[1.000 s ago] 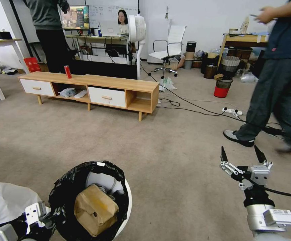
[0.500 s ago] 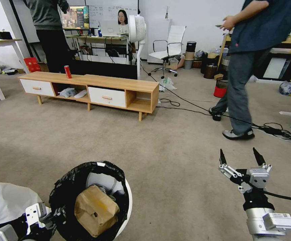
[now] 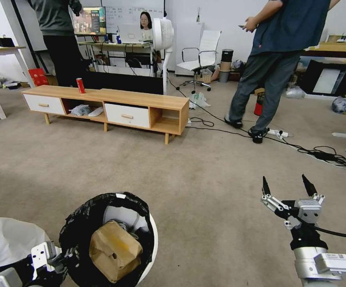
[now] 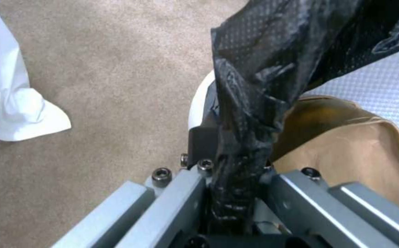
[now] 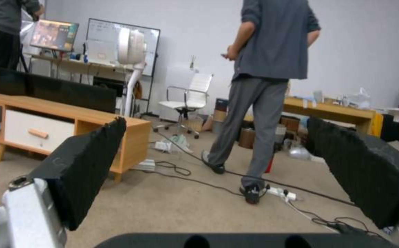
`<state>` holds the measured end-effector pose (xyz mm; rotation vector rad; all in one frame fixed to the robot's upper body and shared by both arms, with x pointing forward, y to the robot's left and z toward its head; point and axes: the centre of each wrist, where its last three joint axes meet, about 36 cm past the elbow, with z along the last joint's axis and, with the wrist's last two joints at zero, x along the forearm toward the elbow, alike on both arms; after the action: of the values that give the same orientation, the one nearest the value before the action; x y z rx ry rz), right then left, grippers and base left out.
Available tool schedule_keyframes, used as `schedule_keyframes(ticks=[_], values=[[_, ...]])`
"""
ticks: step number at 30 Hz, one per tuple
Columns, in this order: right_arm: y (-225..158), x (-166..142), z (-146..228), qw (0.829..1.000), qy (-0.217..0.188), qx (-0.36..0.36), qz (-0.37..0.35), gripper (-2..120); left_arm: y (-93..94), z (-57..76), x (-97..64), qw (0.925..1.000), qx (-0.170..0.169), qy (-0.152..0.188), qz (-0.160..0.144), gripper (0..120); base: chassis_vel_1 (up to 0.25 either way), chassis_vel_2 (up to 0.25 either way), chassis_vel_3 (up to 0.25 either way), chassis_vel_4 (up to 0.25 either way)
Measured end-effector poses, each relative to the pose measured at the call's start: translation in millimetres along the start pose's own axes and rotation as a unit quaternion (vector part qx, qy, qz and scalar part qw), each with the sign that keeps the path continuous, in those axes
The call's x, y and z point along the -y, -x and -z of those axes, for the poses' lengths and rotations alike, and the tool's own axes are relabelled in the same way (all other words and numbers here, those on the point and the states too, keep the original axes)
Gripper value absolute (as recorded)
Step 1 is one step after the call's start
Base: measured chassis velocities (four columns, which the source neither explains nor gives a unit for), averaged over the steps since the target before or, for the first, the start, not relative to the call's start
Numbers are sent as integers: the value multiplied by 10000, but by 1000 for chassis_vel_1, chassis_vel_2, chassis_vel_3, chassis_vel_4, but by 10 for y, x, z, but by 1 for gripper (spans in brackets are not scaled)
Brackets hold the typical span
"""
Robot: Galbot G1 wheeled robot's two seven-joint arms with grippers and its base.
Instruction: Pick up the trash bin and place the garbage on the floor into it.
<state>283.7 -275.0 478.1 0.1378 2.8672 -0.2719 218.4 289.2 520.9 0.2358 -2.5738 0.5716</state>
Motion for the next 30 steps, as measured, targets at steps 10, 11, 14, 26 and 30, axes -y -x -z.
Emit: schedule_keyframes(ticks=[10, 11, 14, 26, 30], values=[[28, 10, -10, 10000, 8, -10, 8, 100, 6, 8, 7, 10000, 27, -19, -23, 0, 0, 0, 0, 0], [28, 10, -10, 10000, 8, -10, 8, 100, 6, 8, 7, 10000, 27, -19, -23, 0, 0, 0, 0, 0], [28, 8, -18, 10000, 10, -22, 17, 100, 8, 4, 7, 10000, 23, -34, -22, 0, 0, 0, 0, 0], [19, 19, -77, 10000, -65, -23, 72, 100, 29, -8, -5, 10000, 15, -53, -36, 0, 0, 0, 0, 0], [17, 13, -91, 10000, -8, -32, 50, 100, 29, -5, -6, 10000, 21, -51, -35, 0, 0, 0, 0, 0]])
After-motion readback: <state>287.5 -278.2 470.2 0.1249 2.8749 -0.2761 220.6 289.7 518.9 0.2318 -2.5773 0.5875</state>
